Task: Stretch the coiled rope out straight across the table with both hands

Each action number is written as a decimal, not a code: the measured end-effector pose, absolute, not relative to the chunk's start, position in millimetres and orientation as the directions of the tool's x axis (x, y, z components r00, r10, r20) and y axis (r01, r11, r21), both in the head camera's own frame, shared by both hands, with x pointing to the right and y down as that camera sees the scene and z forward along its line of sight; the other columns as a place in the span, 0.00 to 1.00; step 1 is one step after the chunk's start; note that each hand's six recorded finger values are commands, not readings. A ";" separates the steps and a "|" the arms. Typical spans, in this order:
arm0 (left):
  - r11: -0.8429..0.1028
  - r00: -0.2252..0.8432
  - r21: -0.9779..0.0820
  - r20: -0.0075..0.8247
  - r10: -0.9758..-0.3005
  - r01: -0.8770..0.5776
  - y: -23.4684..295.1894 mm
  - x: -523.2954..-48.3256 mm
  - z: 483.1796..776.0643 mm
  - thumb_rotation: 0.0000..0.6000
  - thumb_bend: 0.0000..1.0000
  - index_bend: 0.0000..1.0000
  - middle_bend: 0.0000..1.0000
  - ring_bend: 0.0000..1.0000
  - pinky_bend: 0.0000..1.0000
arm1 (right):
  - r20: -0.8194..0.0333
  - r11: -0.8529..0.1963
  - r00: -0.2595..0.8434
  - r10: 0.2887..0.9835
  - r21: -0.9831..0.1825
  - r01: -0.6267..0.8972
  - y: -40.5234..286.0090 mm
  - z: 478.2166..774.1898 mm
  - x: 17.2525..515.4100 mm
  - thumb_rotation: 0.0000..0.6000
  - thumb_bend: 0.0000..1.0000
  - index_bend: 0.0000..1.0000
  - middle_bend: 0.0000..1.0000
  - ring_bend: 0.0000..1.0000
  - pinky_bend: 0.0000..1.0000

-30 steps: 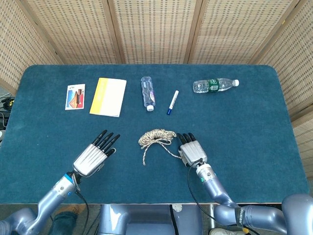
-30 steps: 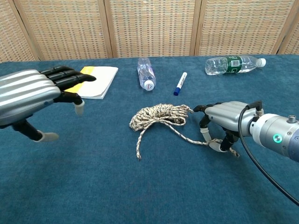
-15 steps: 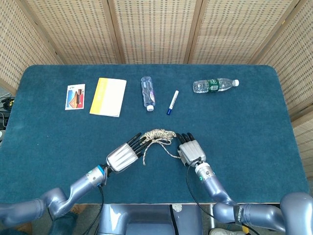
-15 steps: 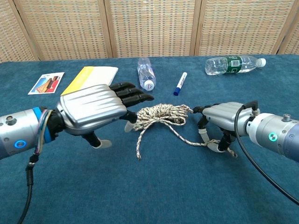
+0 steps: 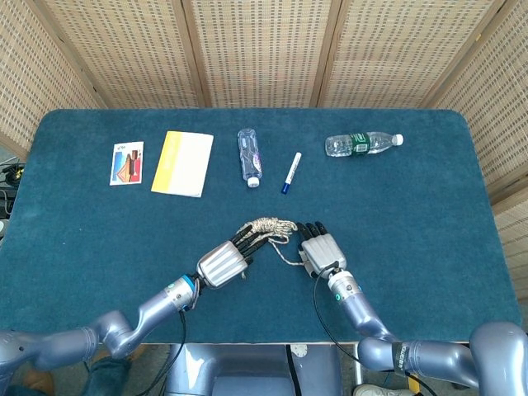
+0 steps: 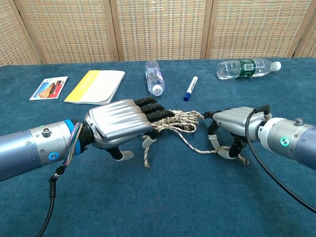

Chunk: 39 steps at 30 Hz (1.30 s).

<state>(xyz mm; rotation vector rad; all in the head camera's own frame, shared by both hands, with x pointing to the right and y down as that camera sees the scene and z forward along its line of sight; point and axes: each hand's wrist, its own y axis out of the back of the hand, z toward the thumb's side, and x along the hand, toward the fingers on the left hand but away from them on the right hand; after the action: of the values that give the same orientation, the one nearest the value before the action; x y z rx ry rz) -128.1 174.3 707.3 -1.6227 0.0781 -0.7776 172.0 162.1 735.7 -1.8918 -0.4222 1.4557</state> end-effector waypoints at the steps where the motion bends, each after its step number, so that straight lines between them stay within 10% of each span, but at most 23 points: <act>1: -0.226 0.769 -0.899 0.437 -0.467 0.375 174.3 -127.4 708.4 1.00 0.30 0.50 0.00 0.00 0.00 | -0.707 -0.700 0.315 0.633 -0.697 -0.158 162.2 736.0 172.0 1.00 0.48 0.64 0.00 0.00 0.01; 39: -0.203 0.777 -0.890 0.456 -0.433 0.409 180.1 -109.8 726.6 1.00 0.40 0.53 0.00 0.00 0.00 | -0.726 -0.714 0.294 0.621 -0.679 -0.168 161.9 747.6 180.2 1.00 0.48 0.65 0.00 0.00 0.01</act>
<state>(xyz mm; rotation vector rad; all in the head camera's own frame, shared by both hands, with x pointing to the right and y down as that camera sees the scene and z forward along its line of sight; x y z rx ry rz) -109.8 180.1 726.6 -1.6028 0.0196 -0.7636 180.2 161.9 747.6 -1.8883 -0.4051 1.4894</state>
